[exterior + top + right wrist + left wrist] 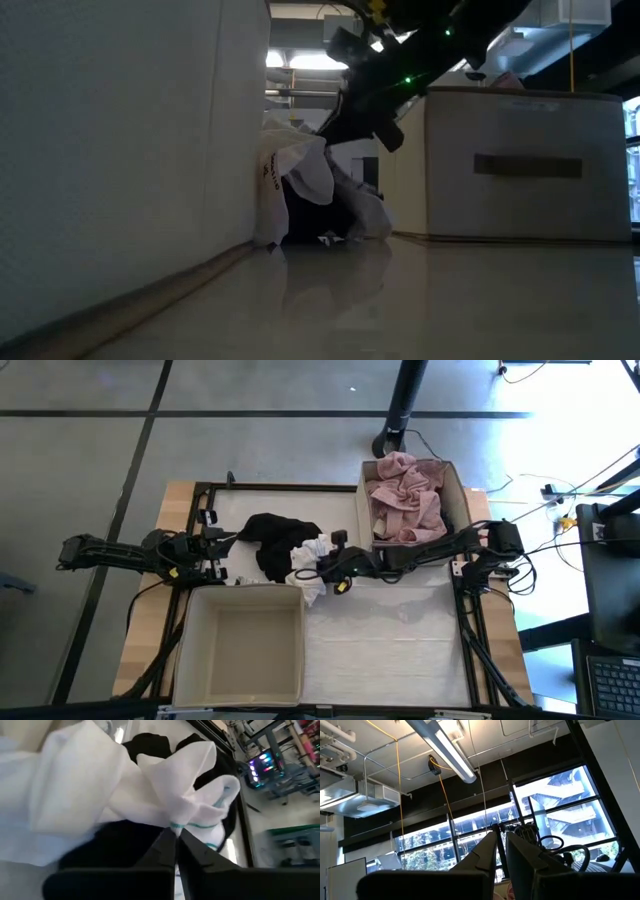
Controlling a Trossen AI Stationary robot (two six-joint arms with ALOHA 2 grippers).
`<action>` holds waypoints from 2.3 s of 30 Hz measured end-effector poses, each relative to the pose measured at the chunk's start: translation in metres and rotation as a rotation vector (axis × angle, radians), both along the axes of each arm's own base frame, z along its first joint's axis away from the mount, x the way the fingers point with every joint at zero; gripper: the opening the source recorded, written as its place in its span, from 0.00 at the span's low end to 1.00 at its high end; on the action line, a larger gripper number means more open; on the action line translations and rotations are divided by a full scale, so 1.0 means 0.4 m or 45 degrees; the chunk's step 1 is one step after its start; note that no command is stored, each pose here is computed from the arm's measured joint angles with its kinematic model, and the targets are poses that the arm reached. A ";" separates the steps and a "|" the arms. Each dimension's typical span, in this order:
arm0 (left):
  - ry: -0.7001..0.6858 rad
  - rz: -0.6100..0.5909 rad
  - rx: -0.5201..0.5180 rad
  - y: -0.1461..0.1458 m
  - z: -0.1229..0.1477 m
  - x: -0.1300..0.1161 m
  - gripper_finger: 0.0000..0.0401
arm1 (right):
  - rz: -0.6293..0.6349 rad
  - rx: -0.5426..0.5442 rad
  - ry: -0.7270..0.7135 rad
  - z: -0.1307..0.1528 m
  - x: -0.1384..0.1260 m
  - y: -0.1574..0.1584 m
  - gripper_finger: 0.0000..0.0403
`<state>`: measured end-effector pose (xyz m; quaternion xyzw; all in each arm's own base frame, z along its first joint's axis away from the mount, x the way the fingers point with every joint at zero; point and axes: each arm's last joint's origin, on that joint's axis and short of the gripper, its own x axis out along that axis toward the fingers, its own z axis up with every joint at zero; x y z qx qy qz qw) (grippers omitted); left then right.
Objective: Sort clothes
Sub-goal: Put the white striped sock into the left laundry organizer, then put the white sock into the left laundry organizer
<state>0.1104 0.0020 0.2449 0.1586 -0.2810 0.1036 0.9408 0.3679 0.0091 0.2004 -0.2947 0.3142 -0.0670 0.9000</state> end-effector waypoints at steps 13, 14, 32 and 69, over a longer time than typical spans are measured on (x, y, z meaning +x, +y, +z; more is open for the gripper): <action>0.000 0.000 0.000 0.000 0.000 0.000 0.08 | -0.068 -0.271 0.192 0.121 0.029 0.010 0.02; 0.000 0.000 0.000 0.000 0.000 0.000 0.08 | -0.070 -0.293 0.191 0.137 0.032 0.014 0.02; 0.001 0.000 0.000 0.000 0.000 0.000 0.08 | 0.437 -0.459 -0.223 0.427 0.057 0.208 0.03; 0.000 0.001 0.000 0.000 0.000 0.000 0.08 | 0.916 -0.158 -0.357 0.313 0.154 0.290 0.44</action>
